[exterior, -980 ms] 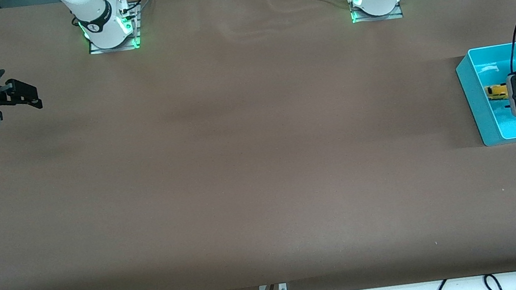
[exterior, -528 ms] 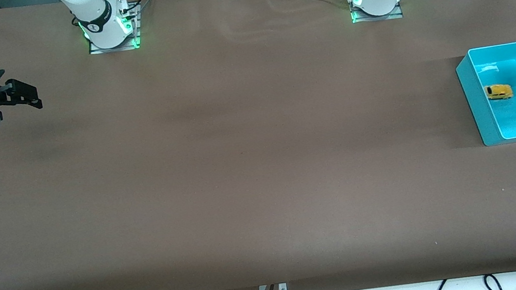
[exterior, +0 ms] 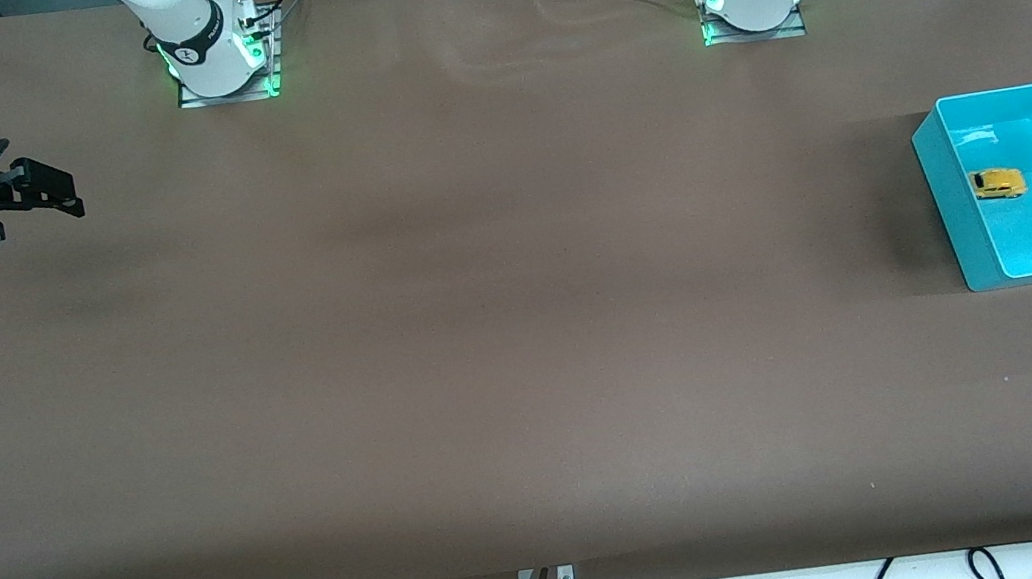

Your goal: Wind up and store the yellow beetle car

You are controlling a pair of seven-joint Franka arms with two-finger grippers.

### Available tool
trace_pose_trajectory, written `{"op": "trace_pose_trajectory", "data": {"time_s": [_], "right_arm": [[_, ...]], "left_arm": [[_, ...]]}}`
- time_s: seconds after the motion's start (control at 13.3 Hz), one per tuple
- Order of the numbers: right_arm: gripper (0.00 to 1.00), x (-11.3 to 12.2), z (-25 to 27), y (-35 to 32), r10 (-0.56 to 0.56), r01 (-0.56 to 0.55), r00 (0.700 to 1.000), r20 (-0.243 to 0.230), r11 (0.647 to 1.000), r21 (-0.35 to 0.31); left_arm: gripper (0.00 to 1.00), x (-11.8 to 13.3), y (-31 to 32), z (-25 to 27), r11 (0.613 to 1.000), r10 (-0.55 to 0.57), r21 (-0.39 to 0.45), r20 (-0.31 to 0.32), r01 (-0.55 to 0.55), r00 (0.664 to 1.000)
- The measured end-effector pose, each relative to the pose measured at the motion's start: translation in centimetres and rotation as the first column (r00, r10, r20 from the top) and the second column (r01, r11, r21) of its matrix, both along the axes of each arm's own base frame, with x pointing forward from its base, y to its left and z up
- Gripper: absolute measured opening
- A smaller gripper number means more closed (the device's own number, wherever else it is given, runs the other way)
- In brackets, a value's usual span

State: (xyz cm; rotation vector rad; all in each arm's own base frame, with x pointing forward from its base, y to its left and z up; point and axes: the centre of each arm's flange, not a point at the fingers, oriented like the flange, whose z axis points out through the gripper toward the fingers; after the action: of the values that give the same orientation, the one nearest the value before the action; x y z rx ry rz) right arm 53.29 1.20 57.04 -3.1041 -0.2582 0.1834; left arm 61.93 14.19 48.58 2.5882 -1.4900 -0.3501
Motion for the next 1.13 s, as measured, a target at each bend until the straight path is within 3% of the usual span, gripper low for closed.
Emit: {"op": "trace_pose_trajectory", "data": {"time_s": [0.3, 0.53, 0.75, 0.9, 1.13], "right_arm": [[1.0, 0.0, 0.0, -0.1, -0.002, 0.002, 1.0, 0.0, 1.0, 0.0], [1.0, 0.1, -0.1, -0.2, -0.004, 0.004, 1.0, -0.002, 1.0, 0.0], [1.0, 0.1, -0.2, -0.2, -0.004, 0.004, 1.0, -0.003, 1.0, 0.001], [1.0, 0.1, -0.2, -0.2, -0.004, 0.004, 1.0, -0.003, 1.0, 0.001], [1.0, 0.1, -0.2, -0.3, -0.006, 0.006, 1.0, -0.003, 1.0, 0.001]], "left_arm": [[1.0, 0.5, -8.5, 3.5, 0.987, 0.151, 0.045, 0.069, -0.155, 0.986], [1.0, -0.5, -14.7, 7.7, 0.968, 0.223, 0.08, 0.165, -0.239, 0.961], [1.0, -1.1, -16.9, 8.0, 0.938, 0.317, 0.097, 0.149, -0.333, 0.937], [1.0, -0.8, -16.1, 7.6, 0.891, 0.43, 0.088, 0.153, -0.445, 0.89], [1.0, -1.1, -16.1, 8.3, 0.746, 0.628, 0.114, 0.209, -0.656, 0.75]]}}
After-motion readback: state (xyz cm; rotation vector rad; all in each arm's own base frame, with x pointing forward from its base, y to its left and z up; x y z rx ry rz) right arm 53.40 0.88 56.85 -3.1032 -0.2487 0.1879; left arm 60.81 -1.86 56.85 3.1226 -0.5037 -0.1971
